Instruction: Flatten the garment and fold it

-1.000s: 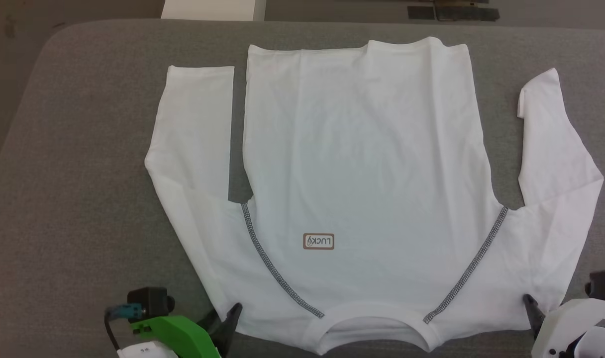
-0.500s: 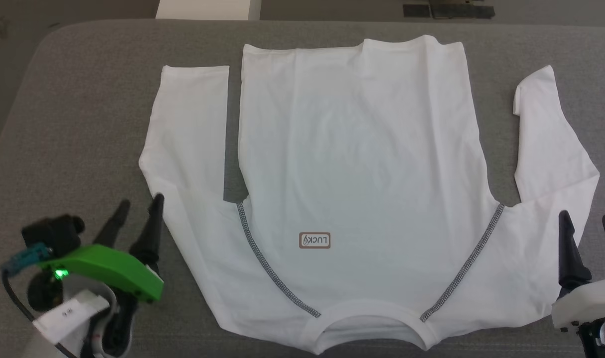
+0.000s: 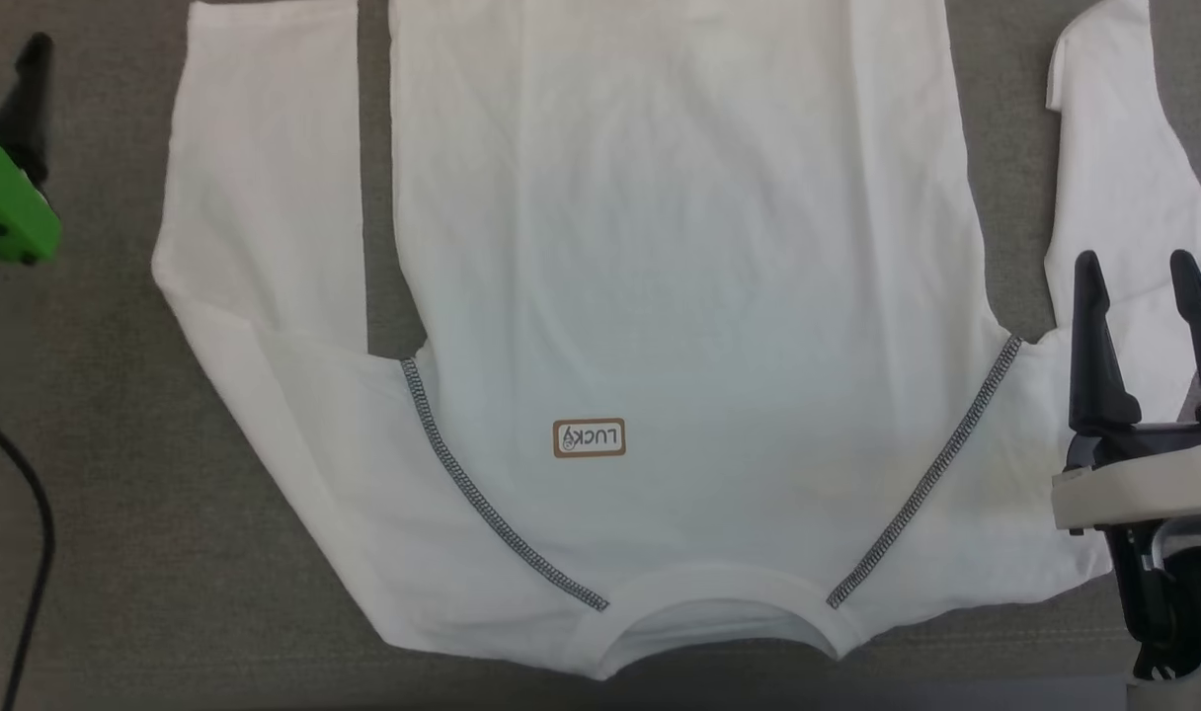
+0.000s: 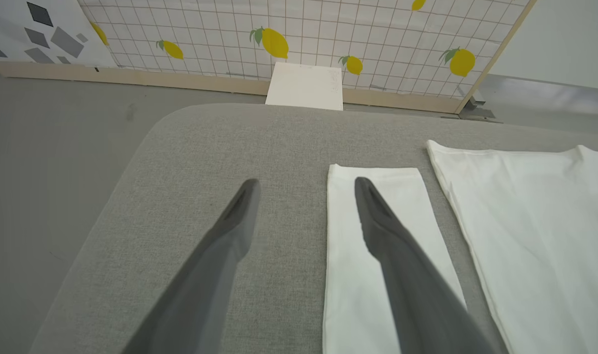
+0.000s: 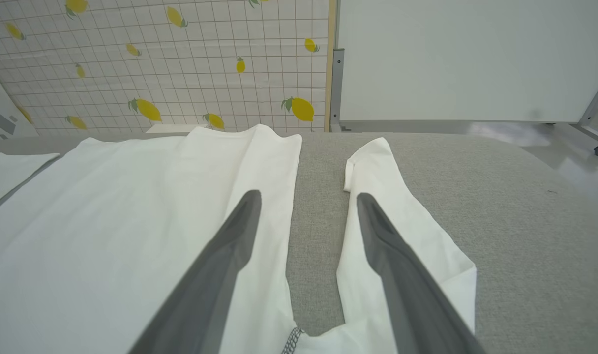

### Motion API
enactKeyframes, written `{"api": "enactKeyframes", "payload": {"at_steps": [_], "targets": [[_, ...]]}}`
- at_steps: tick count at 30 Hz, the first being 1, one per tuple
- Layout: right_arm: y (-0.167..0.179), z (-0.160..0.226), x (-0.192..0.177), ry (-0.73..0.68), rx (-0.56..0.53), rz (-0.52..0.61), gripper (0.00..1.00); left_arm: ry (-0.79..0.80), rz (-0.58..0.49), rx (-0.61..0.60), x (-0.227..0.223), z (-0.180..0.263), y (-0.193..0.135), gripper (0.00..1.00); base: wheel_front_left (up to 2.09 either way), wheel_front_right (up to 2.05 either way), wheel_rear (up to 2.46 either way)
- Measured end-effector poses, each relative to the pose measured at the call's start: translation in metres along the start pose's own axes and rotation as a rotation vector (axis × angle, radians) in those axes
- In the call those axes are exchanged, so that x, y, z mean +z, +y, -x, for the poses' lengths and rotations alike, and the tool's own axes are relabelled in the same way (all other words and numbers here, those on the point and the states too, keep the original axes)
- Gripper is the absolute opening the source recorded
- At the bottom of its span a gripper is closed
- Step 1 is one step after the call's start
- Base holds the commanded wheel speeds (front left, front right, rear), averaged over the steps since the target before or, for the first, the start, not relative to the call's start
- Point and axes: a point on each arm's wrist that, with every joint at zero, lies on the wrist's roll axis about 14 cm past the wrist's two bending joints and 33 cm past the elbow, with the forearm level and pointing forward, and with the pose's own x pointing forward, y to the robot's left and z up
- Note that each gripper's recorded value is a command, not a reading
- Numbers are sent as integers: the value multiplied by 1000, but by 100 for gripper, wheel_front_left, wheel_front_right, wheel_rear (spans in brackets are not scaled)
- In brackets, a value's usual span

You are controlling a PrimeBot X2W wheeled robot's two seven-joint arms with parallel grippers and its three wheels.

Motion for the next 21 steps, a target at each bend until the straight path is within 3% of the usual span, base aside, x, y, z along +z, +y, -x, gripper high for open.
{"api": "enactKeyframes", "payload": {"at_steps": [12,21], "targets": [[-16,-19,-27,18,-43,22,100,195,51,34,-44,-86,-1,100,0,0,0],[-20,-23,-26,-24,-50,65,100,315,2,76,-90,-125,-5,100,0,0,0]]}}
